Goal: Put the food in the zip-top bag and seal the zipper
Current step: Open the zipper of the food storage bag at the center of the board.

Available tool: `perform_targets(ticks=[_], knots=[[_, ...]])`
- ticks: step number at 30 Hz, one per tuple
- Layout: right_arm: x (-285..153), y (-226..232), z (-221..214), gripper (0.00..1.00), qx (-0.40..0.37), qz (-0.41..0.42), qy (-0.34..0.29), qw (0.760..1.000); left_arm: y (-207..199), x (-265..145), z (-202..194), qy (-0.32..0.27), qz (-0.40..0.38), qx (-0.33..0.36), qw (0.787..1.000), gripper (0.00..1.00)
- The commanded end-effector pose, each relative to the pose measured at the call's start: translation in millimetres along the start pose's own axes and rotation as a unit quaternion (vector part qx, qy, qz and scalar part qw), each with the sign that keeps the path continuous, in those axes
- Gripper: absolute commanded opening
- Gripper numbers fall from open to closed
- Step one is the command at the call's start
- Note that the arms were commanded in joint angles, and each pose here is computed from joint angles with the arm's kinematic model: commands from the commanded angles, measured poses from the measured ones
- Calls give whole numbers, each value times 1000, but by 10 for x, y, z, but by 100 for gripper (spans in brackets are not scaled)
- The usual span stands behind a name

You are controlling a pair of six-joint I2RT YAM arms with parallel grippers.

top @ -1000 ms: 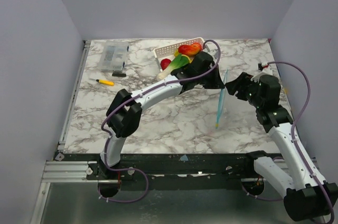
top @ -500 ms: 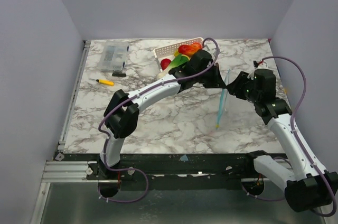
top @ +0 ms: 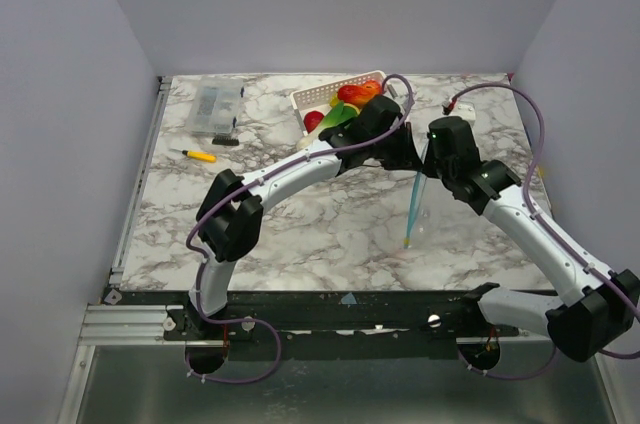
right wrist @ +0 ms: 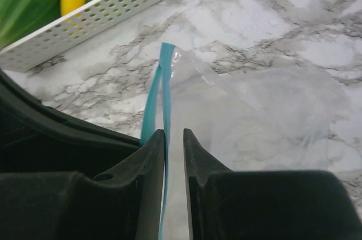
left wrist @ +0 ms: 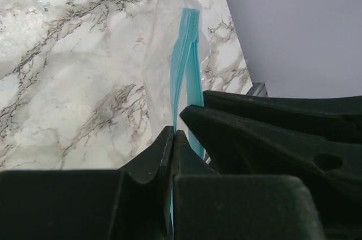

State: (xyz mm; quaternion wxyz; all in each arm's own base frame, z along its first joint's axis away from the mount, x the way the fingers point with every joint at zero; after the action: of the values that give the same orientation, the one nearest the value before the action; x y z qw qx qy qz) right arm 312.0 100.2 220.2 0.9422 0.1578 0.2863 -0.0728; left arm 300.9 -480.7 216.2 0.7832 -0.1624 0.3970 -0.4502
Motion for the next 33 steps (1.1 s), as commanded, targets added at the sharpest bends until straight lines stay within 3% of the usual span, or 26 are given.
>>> perform_targets(ticks=[1,12,17,24,33], knots=[[-43,-225,144,22,-14,-59,-48,997,-155,-213,166,-21,-18,16,999,0],[119,-279,52,22,-20,-88,-45,995,-155,-293,174,-20,-29,23,999,0],[26,-339,236,1,-13,-111,-76,991,-73,-257,135,-10,-35,29,999,0],[-162,-455,574,1,-50,-157,-113,980,189,-196,82,10,0,70,998,0],[-345,-50,340,1,-48,-36,14,998,467,-86,117,4,43,91,995,0]])
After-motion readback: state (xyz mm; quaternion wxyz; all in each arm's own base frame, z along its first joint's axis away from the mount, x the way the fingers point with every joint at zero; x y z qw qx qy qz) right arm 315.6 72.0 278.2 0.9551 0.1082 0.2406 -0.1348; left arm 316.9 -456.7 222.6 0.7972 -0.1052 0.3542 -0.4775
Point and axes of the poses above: each gripper's point midway between its finger pads, its own x axis out along the fingers, its own y axis along the line the jaws close on, z = x × y, the point moved 1 cm from there along -x, back along the fingers, and after that the axes turned 12 degrees about x, right-handed, at the moved point
